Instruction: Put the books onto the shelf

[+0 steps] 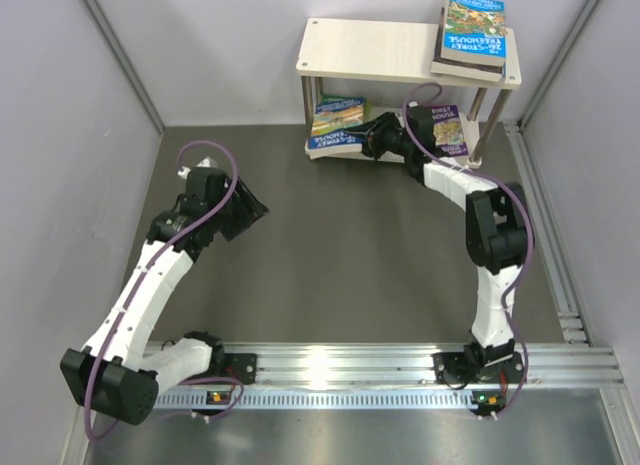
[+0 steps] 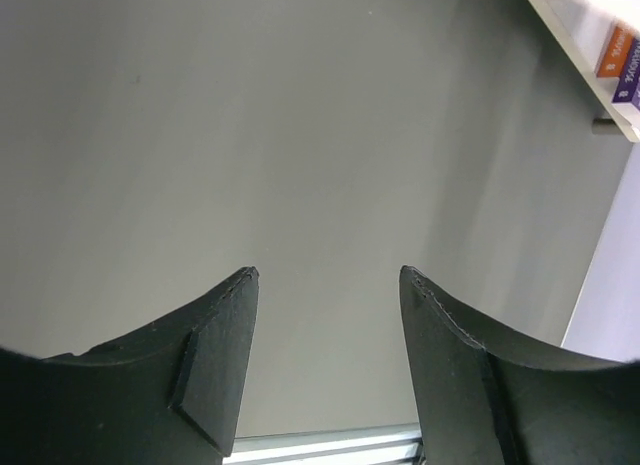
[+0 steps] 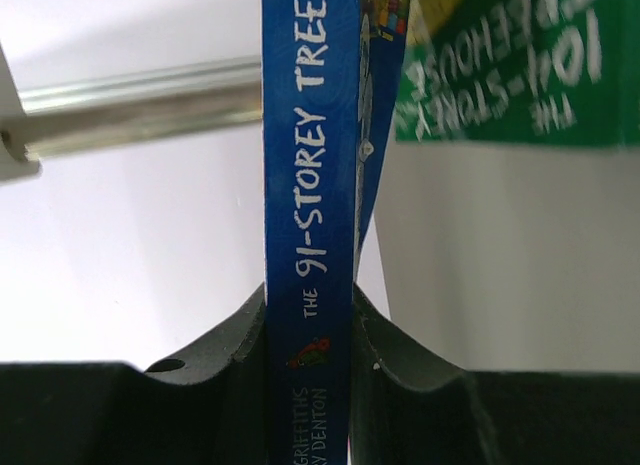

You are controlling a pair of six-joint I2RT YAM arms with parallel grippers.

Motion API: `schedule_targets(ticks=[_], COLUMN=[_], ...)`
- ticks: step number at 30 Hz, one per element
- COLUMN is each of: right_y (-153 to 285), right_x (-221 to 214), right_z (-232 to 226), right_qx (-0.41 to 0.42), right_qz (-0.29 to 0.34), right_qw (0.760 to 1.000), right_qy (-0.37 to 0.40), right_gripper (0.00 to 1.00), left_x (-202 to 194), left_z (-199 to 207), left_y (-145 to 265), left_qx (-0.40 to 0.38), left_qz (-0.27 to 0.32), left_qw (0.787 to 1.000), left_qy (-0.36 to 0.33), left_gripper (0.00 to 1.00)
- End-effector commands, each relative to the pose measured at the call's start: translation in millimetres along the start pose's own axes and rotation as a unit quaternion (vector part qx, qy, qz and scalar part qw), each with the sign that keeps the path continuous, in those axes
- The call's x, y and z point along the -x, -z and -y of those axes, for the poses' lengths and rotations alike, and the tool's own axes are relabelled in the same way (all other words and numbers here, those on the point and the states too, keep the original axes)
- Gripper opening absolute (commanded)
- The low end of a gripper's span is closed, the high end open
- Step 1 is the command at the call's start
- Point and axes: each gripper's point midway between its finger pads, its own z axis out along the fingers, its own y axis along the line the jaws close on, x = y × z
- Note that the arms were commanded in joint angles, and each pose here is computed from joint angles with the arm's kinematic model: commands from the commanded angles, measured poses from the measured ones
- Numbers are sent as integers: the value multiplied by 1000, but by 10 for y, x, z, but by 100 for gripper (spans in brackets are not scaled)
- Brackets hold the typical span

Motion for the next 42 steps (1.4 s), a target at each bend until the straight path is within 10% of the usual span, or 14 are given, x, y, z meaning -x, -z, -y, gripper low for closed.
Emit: schedule_targets(ticks=[1,15,21,36,42], right_y=[50,-506,-484,-214,-104], right_x=[327,900,836,707,680], right_z=[-842,-325,-162,-57,46], right_qx=[128,71,39,-69,-107], right_qz=[33,45,32,8,3], right_qw=[990,995,997,986,978], right_qy=[55,55,65,154,177], right_gripper=[0,2,49,99,100], left_x=[86,64,82,32,13], left_z=[-64,-400,-436,-361,-350], left_y=[147,524,573,453,443], left_qx=[11,57,62,47,43], left_qz=[29,72,83,65,60], left_qw=[1000,995,994,996,996], left_qy=[7,36,43,50,50], left_gripper=[63,63,63,60,60])
